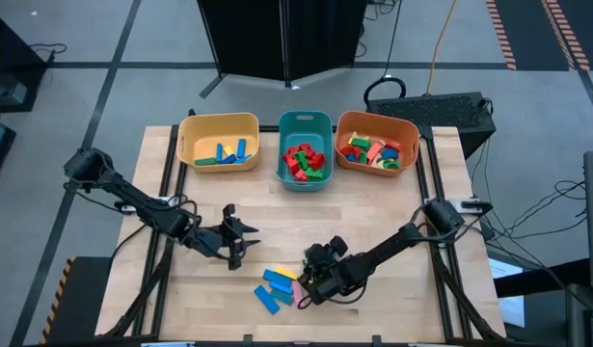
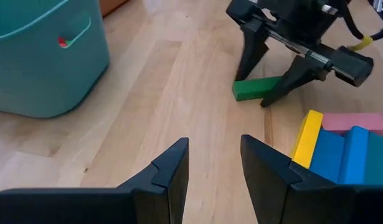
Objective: Sort blocks by size
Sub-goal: Put the green rectangle block into the yellow bin
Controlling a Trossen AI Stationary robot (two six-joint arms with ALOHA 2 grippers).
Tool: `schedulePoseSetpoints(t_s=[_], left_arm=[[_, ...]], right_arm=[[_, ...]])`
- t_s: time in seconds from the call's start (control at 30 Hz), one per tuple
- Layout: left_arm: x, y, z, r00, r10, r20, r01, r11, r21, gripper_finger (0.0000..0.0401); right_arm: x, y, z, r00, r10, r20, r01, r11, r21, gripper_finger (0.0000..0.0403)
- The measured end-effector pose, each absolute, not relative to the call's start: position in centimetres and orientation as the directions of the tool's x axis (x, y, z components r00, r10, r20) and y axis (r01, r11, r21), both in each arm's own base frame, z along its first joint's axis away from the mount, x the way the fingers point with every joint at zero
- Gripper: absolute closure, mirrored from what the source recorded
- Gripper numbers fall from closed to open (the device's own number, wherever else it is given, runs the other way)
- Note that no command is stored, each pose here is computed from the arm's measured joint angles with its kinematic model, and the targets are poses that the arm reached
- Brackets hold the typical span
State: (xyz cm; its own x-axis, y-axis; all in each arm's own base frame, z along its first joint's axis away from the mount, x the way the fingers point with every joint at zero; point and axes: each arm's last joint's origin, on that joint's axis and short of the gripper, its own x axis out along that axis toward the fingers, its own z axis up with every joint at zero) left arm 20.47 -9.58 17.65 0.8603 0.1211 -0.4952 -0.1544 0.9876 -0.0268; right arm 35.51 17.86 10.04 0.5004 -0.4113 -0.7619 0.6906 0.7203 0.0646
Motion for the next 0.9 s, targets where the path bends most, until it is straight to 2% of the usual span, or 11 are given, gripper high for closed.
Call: schedulePoseSetpoints(t_s=[0.17,0.3,0.43,0.5,0.73,0.9], left_arm=[[20.5,-9.6,17.7,0.863,0.129,-0.488,-0.162,0.986,-0.025,0.0266],[20.6,-9.6,17.9,0.872,0.124,-0.474,-0.160,0.986,-0.038,0.0266],[20.7,-9.7,18.0,0.882,0.111,-0.458,-0.157,0.986,-0.062,0.0266],[20.9,-9.7,18.3,0.894,0.110,-0.435,-0.184,0.974,-0.132,0.0266],[21.7,-9.3,19.2,0.932,0.055,-0.359,-0.223,0.867,-0.446,0.0266],[22.3,-8.4,19.6,0.943,0.038,-0.331,-0.224,0.808,-0.545,0.0266]], right_arm=[[35.4,18.2,10.0,0.504,-0.399,-0.766,0.675,0.735,0.062,0.0260],[35.5,18.2,10.4,0.524,-0.390,-0.758,0.612,0.791,0.016,0.0314],[35.9,18.0,11.1,0.561,-0.405,-0.722,0.525,0.848,-0.068,0.0319],[36.2,17.8,11.8,0.592,-0.437,-0.677,0.499,0.858,-0.117,0.0319],[36.8,16.8,13.6,0.626,-0.542,-0.560,0.440,0.839,-0.320,0.0314],[38.2,15.8,14.8,0.629,-0.575,-0.523,0.391,0.816,-0.427,0.0314]])
